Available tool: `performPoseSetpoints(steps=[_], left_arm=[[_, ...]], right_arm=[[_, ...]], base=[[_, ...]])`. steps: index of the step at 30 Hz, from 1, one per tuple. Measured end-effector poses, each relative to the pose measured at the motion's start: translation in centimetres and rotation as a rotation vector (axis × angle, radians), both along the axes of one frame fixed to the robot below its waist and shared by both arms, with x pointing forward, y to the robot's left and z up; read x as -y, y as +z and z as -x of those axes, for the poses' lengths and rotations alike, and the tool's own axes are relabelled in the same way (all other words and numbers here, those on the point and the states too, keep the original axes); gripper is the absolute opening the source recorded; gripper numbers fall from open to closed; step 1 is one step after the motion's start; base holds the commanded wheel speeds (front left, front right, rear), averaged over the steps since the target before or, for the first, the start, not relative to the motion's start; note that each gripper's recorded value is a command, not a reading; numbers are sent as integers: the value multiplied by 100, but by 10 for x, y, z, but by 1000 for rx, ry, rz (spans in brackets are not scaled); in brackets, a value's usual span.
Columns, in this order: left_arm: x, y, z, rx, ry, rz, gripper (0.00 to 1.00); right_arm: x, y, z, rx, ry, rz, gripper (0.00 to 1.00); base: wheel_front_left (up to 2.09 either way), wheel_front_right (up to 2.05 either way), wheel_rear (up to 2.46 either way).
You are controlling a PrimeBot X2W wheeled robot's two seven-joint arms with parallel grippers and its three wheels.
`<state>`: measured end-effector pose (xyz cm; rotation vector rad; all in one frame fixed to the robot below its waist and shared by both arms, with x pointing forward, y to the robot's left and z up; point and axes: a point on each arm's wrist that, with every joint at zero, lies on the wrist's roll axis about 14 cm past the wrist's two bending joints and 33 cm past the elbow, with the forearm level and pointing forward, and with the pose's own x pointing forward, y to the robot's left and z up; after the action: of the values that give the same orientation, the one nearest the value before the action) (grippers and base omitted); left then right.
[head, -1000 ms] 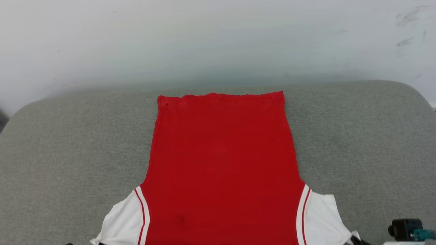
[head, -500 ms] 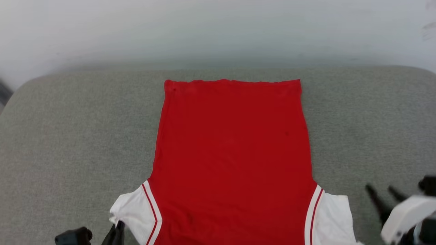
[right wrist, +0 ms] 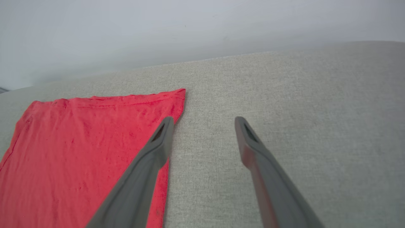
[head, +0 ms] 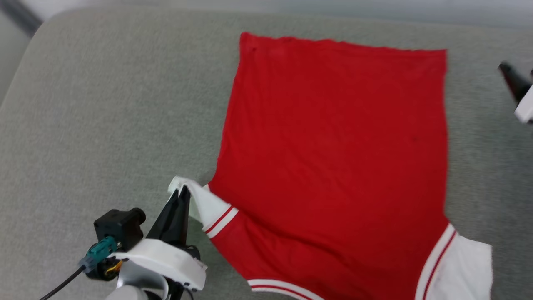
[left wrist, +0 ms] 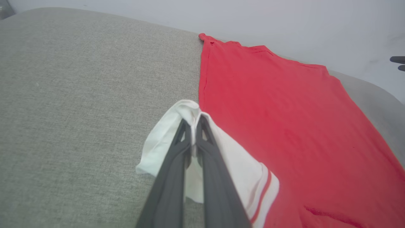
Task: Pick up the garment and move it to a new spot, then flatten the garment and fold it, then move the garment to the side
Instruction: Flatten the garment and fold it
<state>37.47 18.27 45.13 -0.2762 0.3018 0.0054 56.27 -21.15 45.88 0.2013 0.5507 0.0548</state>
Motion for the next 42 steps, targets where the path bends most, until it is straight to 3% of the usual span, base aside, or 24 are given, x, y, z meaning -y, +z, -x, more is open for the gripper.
performPoseSetpoints(steps=[4,9,17,21,22,23,31,35,42], left_arm=[[0,0,-10,16,-1,-2,0],[-4,-2,-13,13,9,-5,0],[-14,-14,-15,-21,35,-17,0],[-17,-18,-14,-34,41,-22,0],[-17,-19,-14,-34,42,-23,0],[-17,-19,-14,-35,41,-23,0],[-17,-21,-10,-44,38,-14,0],[-20,-23,-1,-58,51,-14,0],[-28,-18,11,-61,69,-28,0]], right_arm=[[-22,-5,-44,-86,42,-13,100],[-53,-29,-73,-218,98,-20,100],[-85,-97,-74,-423,146,-27,100],[-84,-108,-69,-505,138,-44,100],[-84,-108,-68,-519,137,-48,41],[-83,-108,-68,-523,134,-50,0],[-82,-86,-77,-429,139,-7,0],[-66,-53,-82,-337,157,105,0],[-36,-16,-44,-250,211,251,0]], base=[[0,0,0],[0,0,0],[0,0,0],[0,0,0],[0,0,0],[0,0,0],[0,0,0],[0,0,0],[0,0,0]])
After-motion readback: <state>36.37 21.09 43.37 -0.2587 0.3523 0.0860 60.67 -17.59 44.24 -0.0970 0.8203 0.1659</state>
